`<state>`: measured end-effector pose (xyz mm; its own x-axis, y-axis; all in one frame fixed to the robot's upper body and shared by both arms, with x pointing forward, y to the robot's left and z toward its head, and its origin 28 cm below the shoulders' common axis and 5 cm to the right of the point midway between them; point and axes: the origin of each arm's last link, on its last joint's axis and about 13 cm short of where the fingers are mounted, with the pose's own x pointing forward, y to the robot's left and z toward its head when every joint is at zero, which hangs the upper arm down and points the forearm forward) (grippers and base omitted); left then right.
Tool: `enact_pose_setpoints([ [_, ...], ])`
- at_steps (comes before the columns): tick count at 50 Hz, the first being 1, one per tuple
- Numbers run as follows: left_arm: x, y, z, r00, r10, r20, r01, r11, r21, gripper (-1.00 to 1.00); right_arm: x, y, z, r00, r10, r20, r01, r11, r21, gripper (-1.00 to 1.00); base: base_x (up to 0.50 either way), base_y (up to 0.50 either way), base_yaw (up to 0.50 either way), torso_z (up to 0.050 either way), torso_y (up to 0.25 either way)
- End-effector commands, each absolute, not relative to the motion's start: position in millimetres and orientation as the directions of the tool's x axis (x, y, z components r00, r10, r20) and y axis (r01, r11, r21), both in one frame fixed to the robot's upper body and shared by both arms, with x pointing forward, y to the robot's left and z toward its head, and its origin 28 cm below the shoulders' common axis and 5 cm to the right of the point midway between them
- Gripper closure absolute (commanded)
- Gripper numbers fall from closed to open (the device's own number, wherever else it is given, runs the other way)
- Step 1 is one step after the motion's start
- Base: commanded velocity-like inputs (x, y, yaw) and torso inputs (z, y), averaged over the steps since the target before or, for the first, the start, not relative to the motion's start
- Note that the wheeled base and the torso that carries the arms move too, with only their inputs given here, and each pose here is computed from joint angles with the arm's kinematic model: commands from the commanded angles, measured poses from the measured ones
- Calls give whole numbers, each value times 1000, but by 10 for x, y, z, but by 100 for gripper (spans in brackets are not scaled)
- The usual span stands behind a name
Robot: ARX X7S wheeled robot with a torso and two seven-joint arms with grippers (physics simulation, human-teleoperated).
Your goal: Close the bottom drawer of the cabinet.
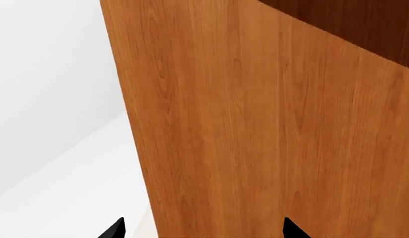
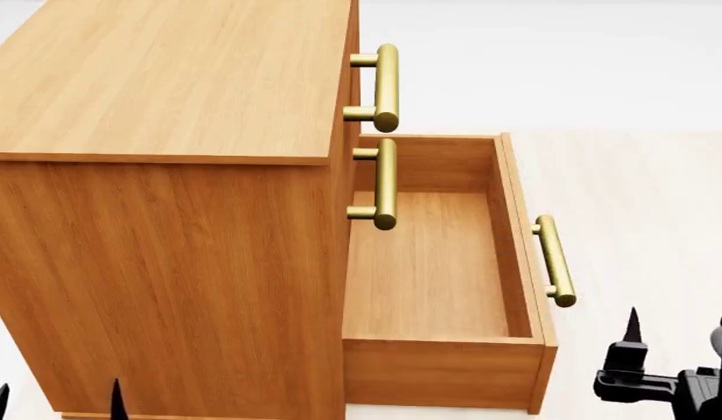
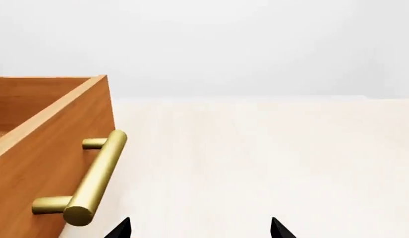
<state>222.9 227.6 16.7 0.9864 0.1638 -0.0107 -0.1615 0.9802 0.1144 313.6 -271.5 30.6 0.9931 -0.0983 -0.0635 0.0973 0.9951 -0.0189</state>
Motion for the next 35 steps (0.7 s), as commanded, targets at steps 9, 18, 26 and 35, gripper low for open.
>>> enact_pose_setpoints([
  [9,2196,2221,178,993,113,18,-114,991,73,-100,3087,-2533,60,991,64,-121,-60,998,31,-100,0,0,0,0,0],
  [18,2192,2224,174,993,114,18,-115,991,74,-100,3111,-2459,47,988,102,-119,-100,995,29,-100,0,0,0,0,0],
  [26,2190,2223,184,993,113,21,-114,991,75,-100,3135,-2394,41,983,145,-114,-143,989,32,-100,0,0,0,0,0],
  [35,2192,2229,207,993,115,25,-117,990,74,-100,3069,-2343,-56,980,153,-126,-147,988,56,-100,0,0,0,0,0],
])
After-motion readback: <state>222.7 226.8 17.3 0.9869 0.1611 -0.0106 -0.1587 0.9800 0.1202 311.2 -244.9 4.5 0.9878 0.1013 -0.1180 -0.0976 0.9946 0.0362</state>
